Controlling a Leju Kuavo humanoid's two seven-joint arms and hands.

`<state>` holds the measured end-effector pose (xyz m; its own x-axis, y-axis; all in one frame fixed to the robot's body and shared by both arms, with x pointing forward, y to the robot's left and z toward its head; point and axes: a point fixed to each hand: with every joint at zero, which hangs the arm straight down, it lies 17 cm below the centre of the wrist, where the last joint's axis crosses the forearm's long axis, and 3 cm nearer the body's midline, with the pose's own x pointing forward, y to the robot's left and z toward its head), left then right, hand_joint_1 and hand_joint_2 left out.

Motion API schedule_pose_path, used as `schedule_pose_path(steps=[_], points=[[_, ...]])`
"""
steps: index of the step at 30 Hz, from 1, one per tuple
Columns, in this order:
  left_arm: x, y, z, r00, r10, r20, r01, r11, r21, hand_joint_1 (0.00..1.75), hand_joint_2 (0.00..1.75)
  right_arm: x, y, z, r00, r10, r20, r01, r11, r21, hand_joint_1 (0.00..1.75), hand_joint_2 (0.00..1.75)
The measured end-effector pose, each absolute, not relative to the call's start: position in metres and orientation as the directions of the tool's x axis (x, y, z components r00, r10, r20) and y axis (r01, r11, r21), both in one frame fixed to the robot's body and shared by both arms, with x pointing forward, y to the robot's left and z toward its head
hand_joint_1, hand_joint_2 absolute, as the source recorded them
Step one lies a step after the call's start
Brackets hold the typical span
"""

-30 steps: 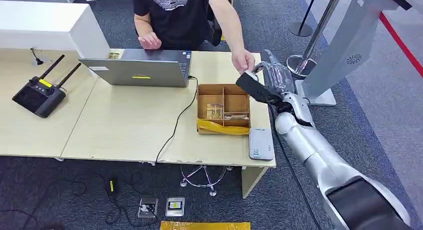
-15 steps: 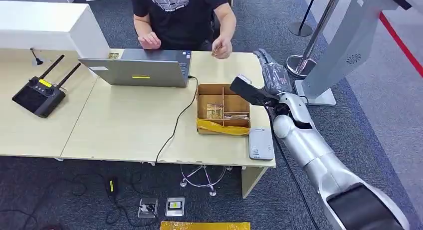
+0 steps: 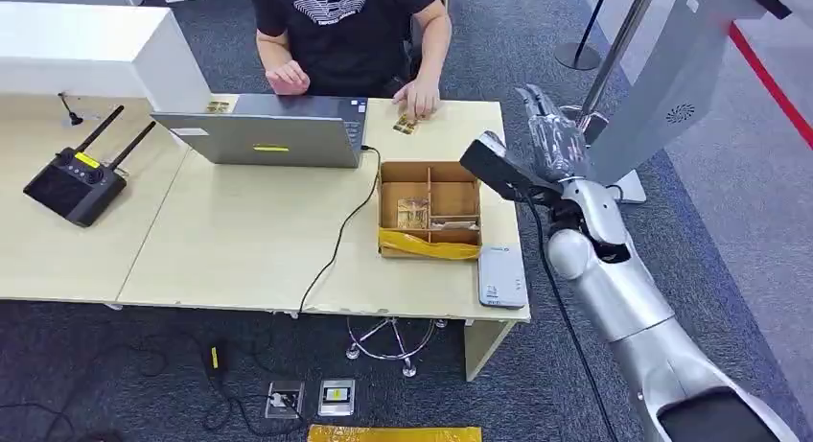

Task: Pass the card to the sensor for recognition and then transmit it.

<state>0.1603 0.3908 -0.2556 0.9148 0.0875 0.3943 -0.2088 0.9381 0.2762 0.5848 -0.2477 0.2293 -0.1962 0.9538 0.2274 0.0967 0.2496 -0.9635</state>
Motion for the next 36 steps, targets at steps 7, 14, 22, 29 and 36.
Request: schedule_pose_path(steps=[7, 14, 22, 29, 36], points=[[0.156, 0.394, -0.256, 0.916, 0.102, 0.387, -0.225, 0.931, 0.288, 0.0, 0.0, 0.548, -0.277, 0.242, -0.134, 0.965, 0.227, 0.132, 0.244, -0.961, 0.0, 0.0], [0.156, 0.395, -0.256, 0.916, 0.108, 0.387, -0.233, 0.927, 0.293, 0.0, 0.0, 0.522, -0.271, 0.257, -0.158, 0.962, 0.223, 0.172, 0.249, -0.953, 0.0, 1.75], [0.154, 0.395, -0.257, 0.916, 0.134, 0.379, -0.259, 0.918, 0.301, 0.0, 0.0, 0.505, -0.266, 0.259, -0.139, 0.958, 0.252, 0.222, 0.278, -0.935, 0.0, 1.75], [0.154, 0.389, -0.257, 0.917, 0.139, 0.373, -0.259, 0.92, 0.294, 0.0, 0.0, 0.495, -0.243, 0.22, -0.133, 0.96, 0.247, 0.161, 0.267, -0.95, 0.0, 1.75], [0.155, 0.386, -0.258, 0.917, 0.141, 0.373, -0.26, 0.921, 0.292, 0.0, 0.0, 0.493, -0.229, 0.206, -0.143, 0.96, 0.24, 0.126, 0.258, -0.958, 0.0, 1.75]])
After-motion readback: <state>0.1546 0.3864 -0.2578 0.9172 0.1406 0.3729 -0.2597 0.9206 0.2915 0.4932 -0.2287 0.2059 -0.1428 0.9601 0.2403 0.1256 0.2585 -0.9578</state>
